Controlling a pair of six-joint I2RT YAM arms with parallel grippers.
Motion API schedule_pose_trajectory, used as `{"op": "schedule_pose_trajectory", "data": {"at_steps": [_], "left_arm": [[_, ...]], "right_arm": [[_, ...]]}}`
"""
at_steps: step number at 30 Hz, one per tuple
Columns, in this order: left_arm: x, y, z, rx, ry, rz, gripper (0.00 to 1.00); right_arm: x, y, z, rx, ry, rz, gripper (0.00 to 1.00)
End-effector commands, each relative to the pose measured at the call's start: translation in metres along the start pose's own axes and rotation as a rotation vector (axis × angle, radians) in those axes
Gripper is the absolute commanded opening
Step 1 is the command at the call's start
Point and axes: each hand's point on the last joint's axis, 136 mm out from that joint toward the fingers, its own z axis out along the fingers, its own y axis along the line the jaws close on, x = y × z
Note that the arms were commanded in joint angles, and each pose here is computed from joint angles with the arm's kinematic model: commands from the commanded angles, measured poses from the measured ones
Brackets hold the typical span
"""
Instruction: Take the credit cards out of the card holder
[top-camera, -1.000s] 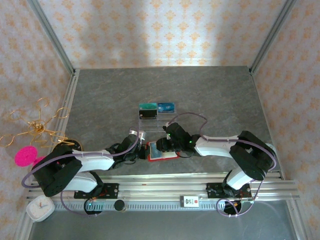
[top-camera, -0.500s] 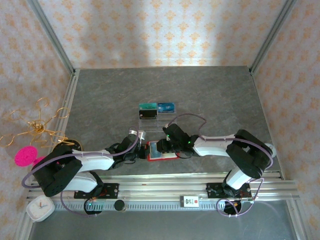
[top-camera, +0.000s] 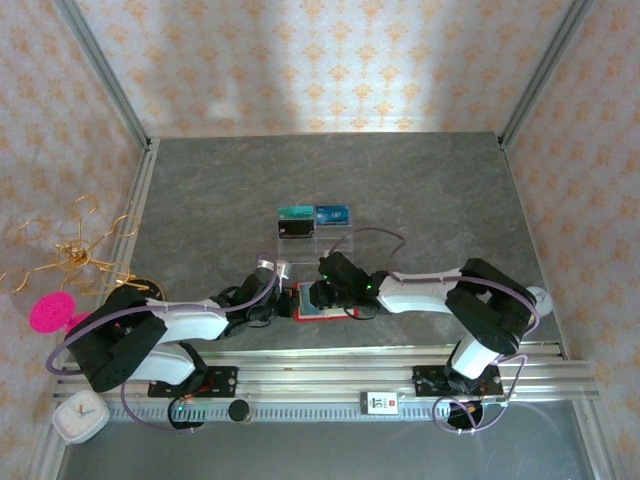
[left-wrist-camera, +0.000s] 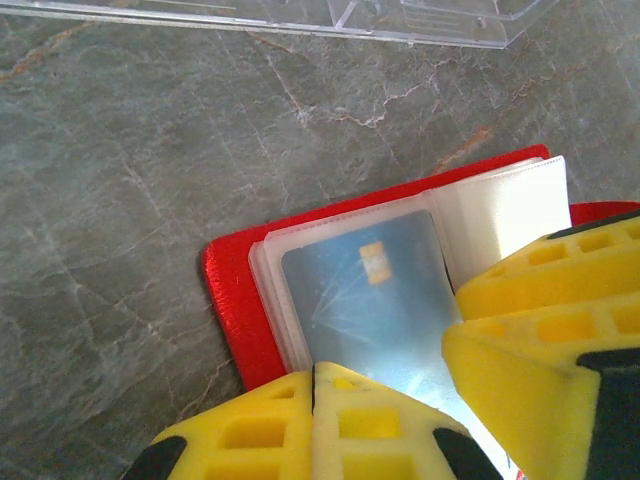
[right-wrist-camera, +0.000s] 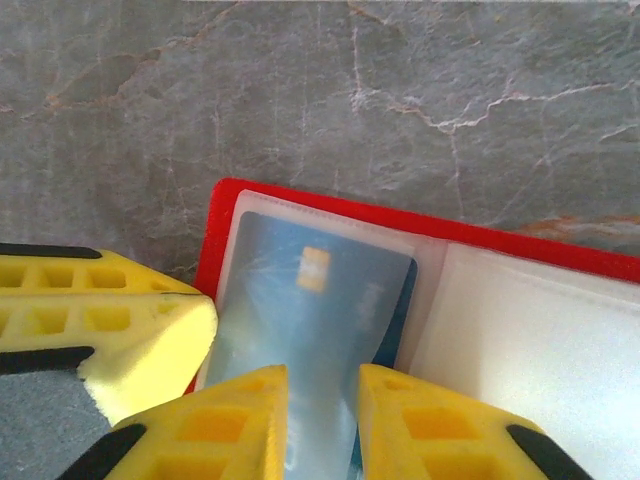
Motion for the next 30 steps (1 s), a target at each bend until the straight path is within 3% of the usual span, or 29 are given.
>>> {"op": "schedule_pose_trajectory", "data": {"at_steps": [1,7,12,20,30], "left_arm": [[0.008,0.009,0.0,-0.009,0.023,-0.008,0.0],[0.008,0.014,0.0,-0.015,0.025,-0.008,0.0],[0.003,0.01,-0.003,-0.006,0.018,-0.007,0.0],[-0.032,-0.028,-0.033,0.087,-0.102,0.01,0.0],[-0.024,-0.051,-0.003,0.141,-0.044,0.035,0.0]], "right_arm": [[0.014,-0.045,0.0,0.234,0.008,-0.022,0.25],[0.005,-0.058,-0.011,0.306,-0.047,-0.023,0.25],[-0.002,-0.037,-0.013,0.226,-0.061,-0.038,0.29],[-0.015,-0.01,-0.027,0.099,-0.117,-0.035,0.33],[-0.015,-0.003,-0.034,0.004,-0.113,-0.005,0.24]]}}
